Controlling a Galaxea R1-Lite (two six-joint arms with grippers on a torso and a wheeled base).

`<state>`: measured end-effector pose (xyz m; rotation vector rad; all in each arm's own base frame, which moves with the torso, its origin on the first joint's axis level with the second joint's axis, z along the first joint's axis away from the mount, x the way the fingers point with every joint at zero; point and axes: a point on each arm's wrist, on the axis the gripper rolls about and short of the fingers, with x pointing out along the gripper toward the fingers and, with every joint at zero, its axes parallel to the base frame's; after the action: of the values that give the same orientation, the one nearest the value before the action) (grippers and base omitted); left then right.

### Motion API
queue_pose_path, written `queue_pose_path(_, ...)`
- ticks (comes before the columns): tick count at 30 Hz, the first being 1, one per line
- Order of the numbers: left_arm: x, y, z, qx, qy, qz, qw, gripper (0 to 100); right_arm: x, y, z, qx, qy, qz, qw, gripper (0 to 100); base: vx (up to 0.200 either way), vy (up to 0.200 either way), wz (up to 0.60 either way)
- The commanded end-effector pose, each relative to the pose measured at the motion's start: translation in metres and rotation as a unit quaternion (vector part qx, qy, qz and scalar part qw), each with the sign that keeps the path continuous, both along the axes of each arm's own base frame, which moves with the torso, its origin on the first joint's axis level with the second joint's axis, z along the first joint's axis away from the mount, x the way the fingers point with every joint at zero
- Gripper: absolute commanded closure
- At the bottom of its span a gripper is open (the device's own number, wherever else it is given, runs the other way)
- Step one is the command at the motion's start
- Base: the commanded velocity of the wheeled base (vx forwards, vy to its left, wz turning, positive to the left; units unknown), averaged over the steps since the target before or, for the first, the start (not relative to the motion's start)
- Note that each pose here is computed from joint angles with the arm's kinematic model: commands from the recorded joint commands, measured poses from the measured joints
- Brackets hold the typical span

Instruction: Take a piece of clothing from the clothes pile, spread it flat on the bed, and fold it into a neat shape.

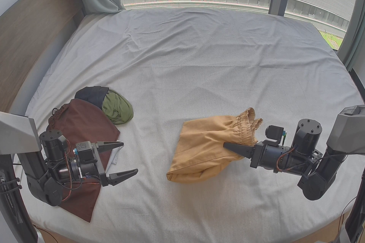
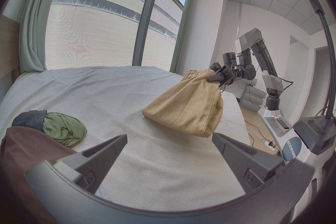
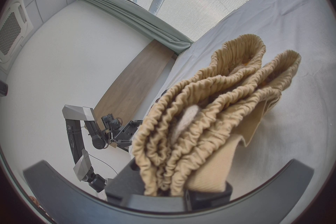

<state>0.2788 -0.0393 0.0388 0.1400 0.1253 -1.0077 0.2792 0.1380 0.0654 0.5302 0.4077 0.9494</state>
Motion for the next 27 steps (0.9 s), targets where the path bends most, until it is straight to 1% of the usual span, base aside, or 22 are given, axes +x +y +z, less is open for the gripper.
queue_pose_path(1,0.000,0.000,0.000,0.000,0.001,-0.001,1.0000,0,0.002,-0.001,0.009,0.008,-0.016,-0.002,0.9998,100,0.000,0.000,0.00)
queue_pose_path(6,-0.001,-0.002,0.000,0.000,0.001,-0.004,1.0000,0,0.006,0.000,0.013,0.013,-0.025,-0.001,0.9996,100,0.000,0.000,0.00)
queue_pose_path(10,-0.001,-0.002,0.000,0.000,0.001,-0.004,1.0000,0,0.009,-0.001,0.015,0.018,-0.032,0.018,0.9992,100,0.000,0.000,0.00)
queue_pose_path(11,-0.001,-0.002,0.000,0.000,0.001,-0.003,1.0000,0,0.013,-0.003,0.018,0.022,-0.040,0.033,0.9984,100,0.000,0.000,0.00)
queue_pose_path(12,-0.001,-0.002,0.000,0.000,0.001,-0.003,1.0000,0,0.016,-0.004,0.019,0.024,-0.043,0.037,0.9981,100,0.000,0.000,0.00)
queue_pose_path(16,-0.001,-0.002,0.000,0.000,0.001,-0.003,1.0000,0,0.023,-0.008,0.022,0.028,-0.052,0.038,0.9975,100,0.000,0.000,0.00)
queue_pose_path(21,-0.001,-0.002,0.000,0.000,0.001,-0.003,1.0000,0,0.034,-0.012,0.029,0.041,-0.063,0.058,0.9955,100,0.000,0.000,0.00)
queue_pose_path(27,-0.001,-0.002,0.000,0.000,0.001,-0.003,1.0000,0,0.049,-0.010,0.032,0.055,-0.066,0.076,0.9934,100,0.000,0.000,0.00)
